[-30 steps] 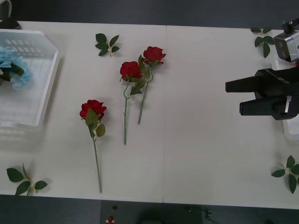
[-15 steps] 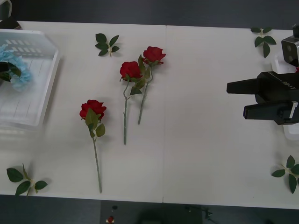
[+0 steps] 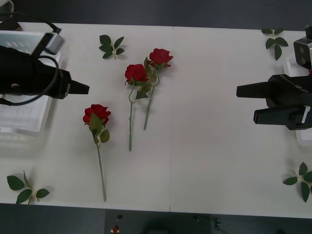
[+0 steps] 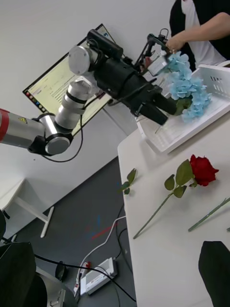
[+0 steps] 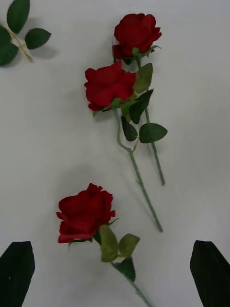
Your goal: Put the red flowers into the right box and the blue flowers into the left box
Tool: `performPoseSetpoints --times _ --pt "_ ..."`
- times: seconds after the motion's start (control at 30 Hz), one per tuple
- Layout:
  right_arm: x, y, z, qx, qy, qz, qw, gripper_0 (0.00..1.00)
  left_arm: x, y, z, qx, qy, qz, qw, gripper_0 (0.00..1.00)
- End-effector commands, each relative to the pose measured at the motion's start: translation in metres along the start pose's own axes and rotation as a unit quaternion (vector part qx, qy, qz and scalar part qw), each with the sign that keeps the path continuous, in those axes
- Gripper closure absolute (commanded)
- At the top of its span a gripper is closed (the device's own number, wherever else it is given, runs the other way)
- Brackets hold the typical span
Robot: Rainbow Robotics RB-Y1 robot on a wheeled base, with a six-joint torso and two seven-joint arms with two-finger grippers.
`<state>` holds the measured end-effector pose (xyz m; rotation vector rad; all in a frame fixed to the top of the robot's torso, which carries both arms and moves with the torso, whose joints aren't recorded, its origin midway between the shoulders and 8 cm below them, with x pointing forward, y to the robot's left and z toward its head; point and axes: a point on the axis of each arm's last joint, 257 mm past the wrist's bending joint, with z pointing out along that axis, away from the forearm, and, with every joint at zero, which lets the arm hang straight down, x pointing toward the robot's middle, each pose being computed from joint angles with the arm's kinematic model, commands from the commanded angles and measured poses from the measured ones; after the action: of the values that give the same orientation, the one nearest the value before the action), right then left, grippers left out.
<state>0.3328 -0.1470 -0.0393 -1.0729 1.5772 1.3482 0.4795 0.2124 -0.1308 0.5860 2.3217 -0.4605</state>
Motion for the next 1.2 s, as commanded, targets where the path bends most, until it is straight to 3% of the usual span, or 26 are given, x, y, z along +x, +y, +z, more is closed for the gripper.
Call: performPoseSetpoints --times 0.03,0.37,0.57,0.77,1.2 --pt "-0.005 0.007 0.002 -0.005 0.005 -0.007 1.000 0.00 0.026 -0.019 0.023 -0.027 0.039 0.010 0.999 0.05" --pt "-0.005 0.007 0.002 -0.005 0.005 -0.007 1.000 0.00 0.078 -0.026 0.068 -0.099 0.100 -0.010 0.990 0.06" --pt "-0.005 0.007 0.002 -0.005 0.005 -0.007 1.000 0.00 0.084 -0.025 0.096 -0.143 0.086 0.008 0.986 0.06" --pt "-0.005 0.007 0.002 -0.005 0.005 -0.007 1.000 0.00 0.091 -0.017 0.119 -0.156 0.083 -0.020 0.984 0.06" --pt "-0.005 0.007 0.002 -0.005 0.005 -0.007 1.000 0.00 0.110 0.022 0.111 -0.201 0.043 -0.051 0.977 0.05"
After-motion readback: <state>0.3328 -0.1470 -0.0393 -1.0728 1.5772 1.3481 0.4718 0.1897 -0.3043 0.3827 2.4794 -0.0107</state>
